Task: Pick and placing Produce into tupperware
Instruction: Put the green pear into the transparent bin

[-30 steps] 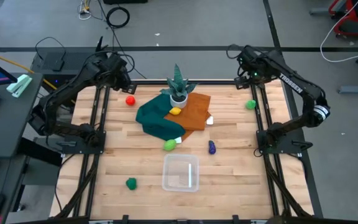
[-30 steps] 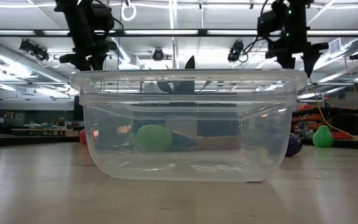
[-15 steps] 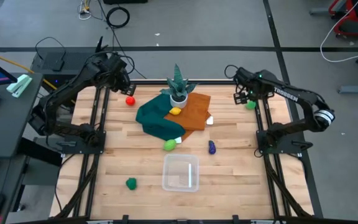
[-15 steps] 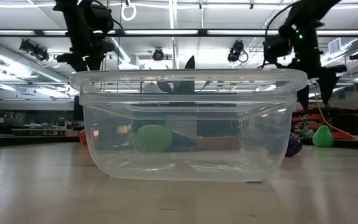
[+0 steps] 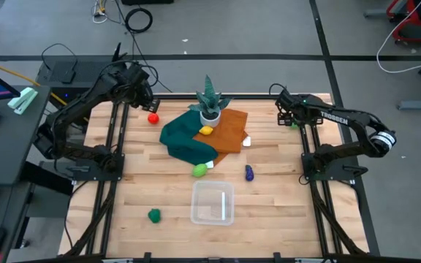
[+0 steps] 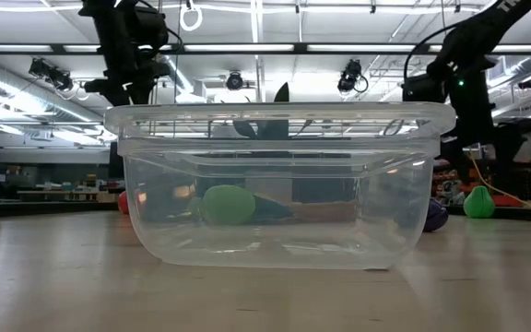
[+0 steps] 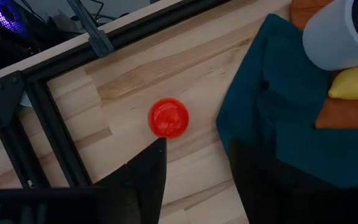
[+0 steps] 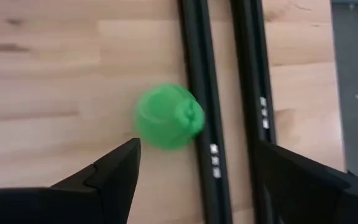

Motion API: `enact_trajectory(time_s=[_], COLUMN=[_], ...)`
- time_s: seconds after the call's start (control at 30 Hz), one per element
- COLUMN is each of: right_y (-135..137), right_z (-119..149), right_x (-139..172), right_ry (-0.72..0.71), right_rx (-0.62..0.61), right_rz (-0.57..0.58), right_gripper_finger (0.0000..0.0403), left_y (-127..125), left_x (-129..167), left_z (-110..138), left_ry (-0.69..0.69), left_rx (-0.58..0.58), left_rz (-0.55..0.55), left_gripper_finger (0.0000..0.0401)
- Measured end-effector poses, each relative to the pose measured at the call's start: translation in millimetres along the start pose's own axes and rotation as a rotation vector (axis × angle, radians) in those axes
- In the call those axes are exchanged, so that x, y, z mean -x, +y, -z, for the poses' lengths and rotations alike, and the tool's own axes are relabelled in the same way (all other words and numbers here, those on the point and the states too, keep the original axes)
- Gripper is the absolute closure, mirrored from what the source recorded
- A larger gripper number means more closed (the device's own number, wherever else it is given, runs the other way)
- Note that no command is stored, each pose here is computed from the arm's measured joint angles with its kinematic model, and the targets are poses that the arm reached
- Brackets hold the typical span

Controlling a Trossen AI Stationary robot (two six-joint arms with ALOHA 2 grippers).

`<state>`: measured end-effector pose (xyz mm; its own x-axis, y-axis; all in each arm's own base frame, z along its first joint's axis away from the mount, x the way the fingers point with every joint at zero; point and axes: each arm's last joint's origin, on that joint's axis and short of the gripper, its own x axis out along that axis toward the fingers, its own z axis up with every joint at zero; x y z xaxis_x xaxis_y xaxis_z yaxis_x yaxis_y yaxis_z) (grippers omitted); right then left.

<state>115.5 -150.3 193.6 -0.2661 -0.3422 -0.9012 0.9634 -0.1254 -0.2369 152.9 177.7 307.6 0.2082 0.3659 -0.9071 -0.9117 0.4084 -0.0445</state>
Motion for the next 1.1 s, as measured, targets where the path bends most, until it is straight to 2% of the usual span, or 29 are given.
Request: enact_trajectory(time_s=[0.17,0.4,0.57,0.77,1.1], right_y=[3.8,2.9,5.0,11.9,19.6], right_z=[-5.9,-14.5,-19.2,-20.9,-18.6], right_x=[-3.3,-19.3,-27.7,-36.0,-51.7], right_ry=[-0.031,0.007,0.028,0.046,0.105], right_rx=[-0.039,-0.080,-0.103,-0.086,-0.055], right_rz=[-0.029,0.014,0.003,-0.013,0.025], right_gripper_finger=[0.0117,0.0117,0.0117,0.0117,0.0117], left_y=[0.0,0.0,0.0,0.0,0.0], left_x=[0.0,0.0,0.0,0.0,0.0], left_z=[0.0,0.0,0.0,0.1,0.1], left_ry=[0.000,0.000,0.000,0.001,0.001], left_rx=[0.000,0.000,0.000,-0.015,-0.016], left_rz=[0.000,0.000,0.000,0.000,0.000], left_gripper_finger=[0.0224,0.0218,0.0222,0.0223,0.0222])
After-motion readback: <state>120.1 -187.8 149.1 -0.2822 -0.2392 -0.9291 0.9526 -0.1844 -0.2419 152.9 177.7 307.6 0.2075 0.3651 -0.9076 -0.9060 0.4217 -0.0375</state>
